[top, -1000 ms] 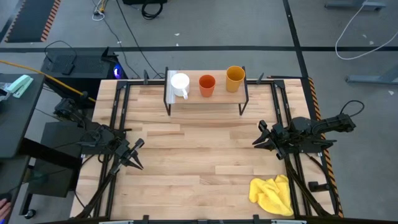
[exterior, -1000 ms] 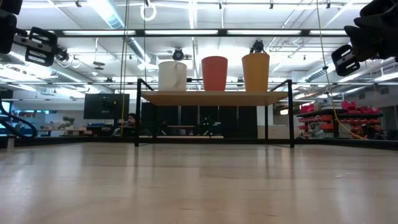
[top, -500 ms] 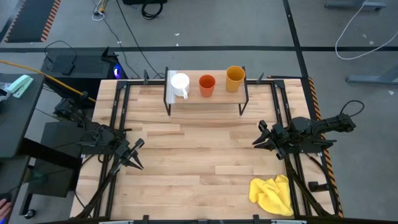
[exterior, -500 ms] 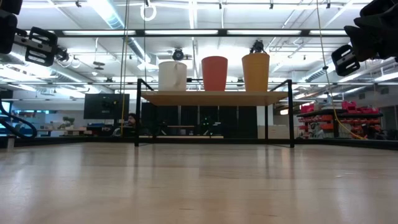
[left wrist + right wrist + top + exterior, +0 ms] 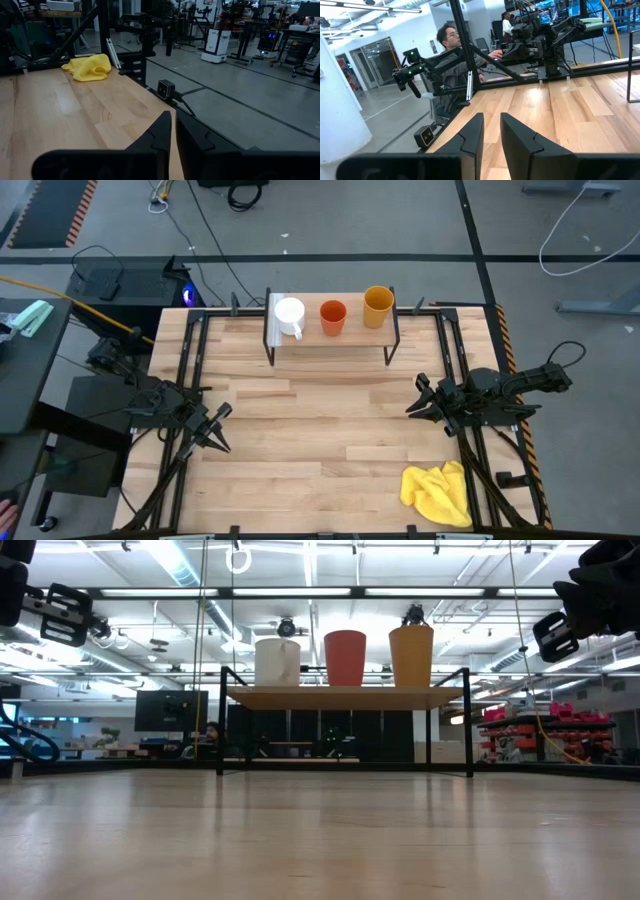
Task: Stack small to large cups/mugs on shelf
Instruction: Return to Home Position
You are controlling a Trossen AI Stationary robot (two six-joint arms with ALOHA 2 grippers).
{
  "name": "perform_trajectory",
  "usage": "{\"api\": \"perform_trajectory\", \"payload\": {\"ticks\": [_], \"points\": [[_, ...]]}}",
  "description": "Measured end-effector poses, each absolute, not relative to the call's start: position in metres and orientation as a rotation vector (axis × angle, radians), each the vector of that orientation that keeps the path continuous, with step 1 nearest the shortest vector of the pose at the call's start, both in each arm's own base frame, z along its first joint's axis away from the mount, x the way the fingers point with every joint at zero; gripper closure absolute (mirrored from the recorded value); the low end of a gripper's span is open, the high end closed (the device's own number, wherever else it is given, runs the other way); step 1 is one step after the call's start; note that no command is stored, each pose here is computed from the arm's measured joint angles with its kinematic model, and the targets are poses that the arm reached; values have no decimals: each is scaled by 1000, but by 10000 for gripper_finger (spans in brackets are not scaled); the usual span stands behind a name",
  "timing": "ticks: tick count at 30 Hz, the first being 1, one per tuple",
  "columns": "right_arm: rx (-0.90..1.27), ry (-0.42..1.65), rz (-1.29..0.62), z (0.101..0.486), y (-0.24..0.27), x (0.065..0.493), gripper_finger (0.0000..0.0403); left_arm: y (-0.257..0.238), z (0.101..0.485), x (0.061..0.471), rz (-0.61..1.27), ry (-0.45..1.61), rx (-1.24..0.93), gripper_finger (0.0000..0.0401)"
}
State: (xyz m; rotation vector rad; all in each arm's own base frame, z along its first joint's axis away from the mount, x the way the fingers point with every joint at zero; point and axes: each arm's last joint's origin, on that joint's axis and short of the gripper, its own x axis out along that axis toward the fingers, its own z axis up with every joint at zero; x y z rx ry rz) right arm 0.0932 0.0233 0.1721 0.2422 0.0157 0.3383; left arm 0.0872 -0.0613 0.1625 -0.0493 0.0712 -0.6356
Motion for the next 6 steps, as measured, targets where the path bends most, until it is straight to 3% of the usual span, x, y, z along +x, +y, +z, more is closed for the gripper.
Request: {"api": "perform_trajectory", "payload": {"ticks": [6], "points": [[242,16,338,172,23,93,331,-61,163,87,-636,71,-50,367]]}}
